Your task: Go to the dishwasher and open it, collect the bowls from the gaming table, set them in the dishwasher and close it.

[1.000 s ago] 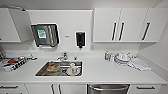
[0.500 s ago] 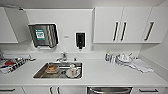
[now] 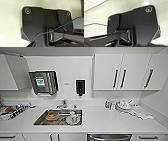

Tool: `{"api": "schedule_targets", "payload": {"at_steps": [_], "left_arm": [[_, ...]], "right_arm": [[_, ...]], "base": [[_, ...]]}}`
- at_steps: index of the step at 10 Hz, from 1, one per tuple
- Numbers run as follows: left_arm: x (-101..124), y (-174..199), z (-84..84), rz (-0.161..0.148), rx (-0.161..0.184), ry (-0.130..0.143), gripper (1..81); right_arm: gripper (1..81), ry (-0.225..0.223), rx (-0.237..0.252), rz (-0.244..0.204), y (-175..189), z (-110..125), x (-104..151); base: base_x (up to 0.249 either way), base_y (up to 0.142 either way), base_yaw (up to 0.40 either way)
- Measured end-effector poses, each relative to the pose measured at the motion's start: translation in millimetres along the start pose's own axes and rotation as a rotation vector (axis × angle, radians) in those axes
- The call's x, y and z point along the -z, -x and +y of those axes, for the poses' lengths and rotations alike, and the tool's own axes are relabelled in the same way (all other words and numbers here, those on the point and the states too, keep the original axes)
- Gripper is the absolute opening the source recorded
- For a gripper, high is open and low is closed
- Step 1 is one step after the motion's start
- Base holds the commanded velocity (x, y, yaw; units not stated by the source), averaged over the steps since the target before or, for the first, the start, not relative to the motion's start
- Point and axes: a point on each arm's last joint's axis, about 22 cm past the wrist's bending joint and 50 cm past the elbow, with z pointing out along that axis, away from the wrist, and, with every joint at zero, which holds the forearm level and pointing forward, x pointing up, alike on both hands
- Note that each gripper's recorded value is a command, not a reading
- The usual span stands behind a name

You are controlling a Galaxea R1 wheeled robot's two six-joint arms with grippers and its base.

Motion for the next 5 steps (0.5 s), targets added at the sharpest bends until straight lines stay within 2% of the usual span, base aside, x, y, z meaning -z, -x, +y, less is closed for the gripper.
{"api": "schedule_targets", "payload": {"at_steps": [2,3,5], "left_arm": [[17.8,-6.0,-18.2,0.010,-0.001,0.001,81.1],[28.5,-9.2,-26.7,0.022,0.002,0.004,81.1],[49.6,-23.8,-38.9,0.064,0.000,0.015,81.1]], "right_arm": [[81.1,-0.012,-0.002,-0.002,-1.0,4.2,13.9],[81.1,-0.038,-0.002,-0.002,-2.9,-3.4,20.9],[81.1,-0.110,0.002,0.007,-15.3,-27.0,40.1]], "base": [[0.000,0.000,0.000],[0.000,0.000,0.000],[0.000,0.000,0.000]]}}
